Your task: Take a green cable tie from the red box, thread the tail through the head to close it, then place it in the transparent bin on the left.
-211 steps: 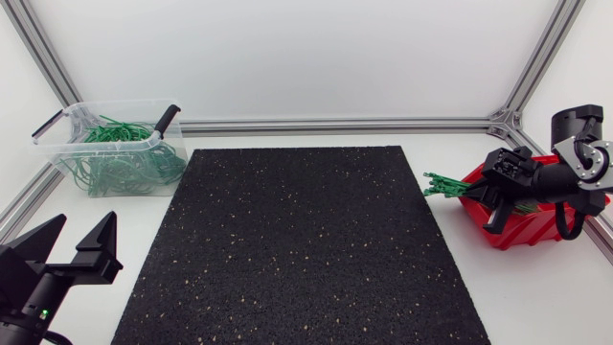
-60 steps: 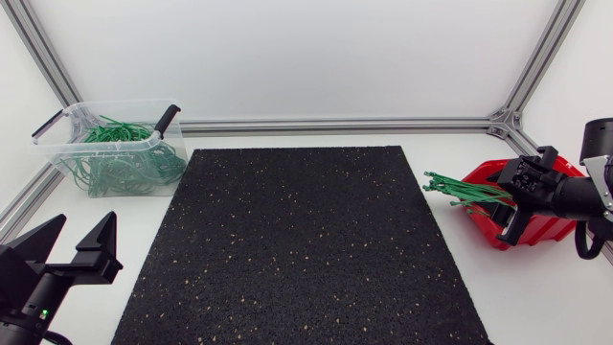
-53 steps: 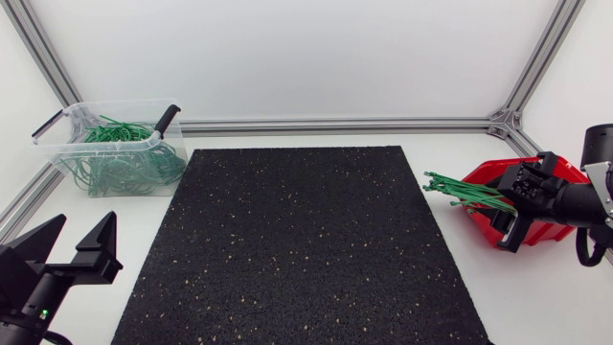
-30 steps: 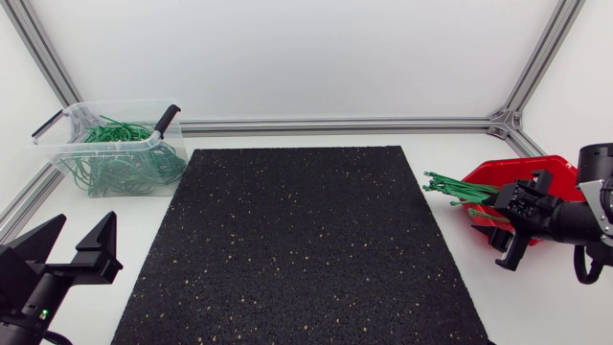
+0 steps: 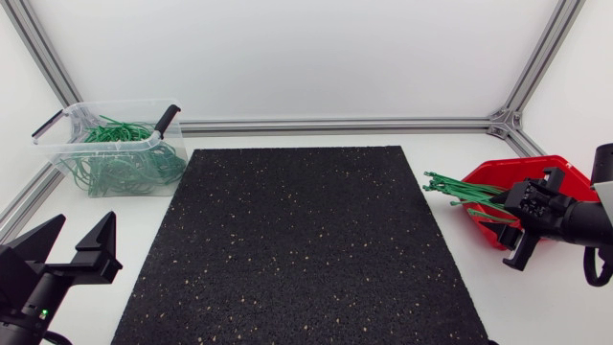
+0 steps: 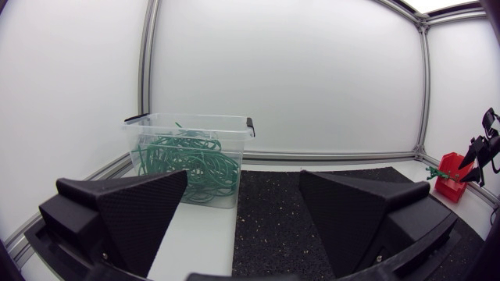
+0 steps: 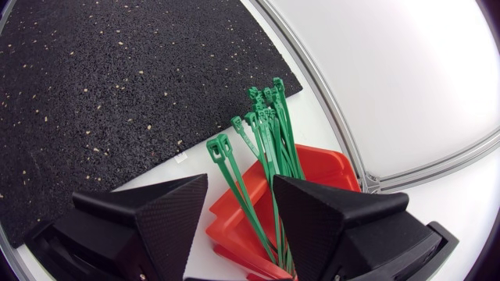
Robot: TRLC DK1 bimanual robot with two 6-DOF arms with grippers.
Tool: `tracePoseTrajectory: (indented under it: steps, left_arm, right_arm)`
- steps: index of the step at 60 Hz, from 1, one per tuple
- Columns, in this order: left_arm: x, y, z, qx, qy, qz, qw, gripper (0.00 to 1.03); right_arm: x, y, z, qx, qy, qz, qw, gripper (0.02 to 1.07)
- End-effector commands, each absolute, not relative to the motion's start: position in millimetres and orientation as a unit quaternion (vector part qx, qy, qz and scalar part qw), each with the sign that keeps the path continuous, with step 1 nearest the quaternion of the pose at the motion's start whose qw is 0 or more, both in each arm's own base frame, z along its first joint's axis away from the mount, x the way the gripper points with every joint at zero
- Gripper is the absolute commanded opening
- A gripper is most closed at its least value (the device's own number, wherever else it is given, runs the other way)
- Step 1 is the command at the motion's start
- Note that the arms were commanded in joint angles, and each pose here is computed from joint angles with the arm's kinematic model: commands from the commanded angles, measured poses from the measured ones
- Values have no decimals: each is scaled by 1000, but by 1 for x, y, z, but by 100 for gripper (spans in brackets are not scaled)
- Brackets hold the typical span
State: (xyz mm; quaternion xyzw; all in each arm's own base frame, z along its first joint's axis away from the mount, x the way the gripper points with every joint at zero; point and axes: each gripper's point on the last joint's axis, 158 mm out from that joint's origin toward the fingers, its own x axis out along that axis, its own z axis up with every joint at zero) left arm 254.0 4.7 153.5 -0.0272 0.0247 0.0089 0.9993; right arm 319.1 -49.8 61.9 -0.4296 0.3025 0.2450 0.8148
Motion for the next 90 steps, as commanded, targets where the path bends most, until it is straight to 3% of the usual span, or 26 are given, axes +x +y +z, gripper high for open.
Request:
tracePoseTrajectory:
  steps: [1, 11, 21, 27, 34, 36, 60, 90]
  left_arm:
    - [254, 7, 129, -38, 54, 16, 998, 100]
    - [254, 6, 129, -38, 54, 14, 998, 100]
    - [254, 5, 129, -38, 54, 12, 998, 100]
    - [254, 5, 130, -38, 53, 10, 998, 100]
    - [254, 5, 130, -38, 53, 11, 998, 100]
    - [254, 5, 130, -38, 53, 11, 998, 100]
    - [254, 4, 129, -37, 54, 10, 998, 100]
    - [254, 5, 130, -38, 53, 11, 998, 100]
  right_arm:
    - [314, -46, 54, -434, 305, 256, 809, 53]
    - [315, -41, 45, -433, 306, 264, 806, 44]
    - [318, -43, 42, -433, 306, 260, 807, 43]
    - [317, -42, 42, -435, 306, 261, 806, 14]
    - [317, -44, 42, -437, 308, 257, 805, 12]
    - [318, -44, 44, -438, 306, 256, 806, 8]
    - [320, -49, 63, -438, 303, 249, 809, 8]
    - [325, -50, 114, -387, 289, 260, 836, 8]
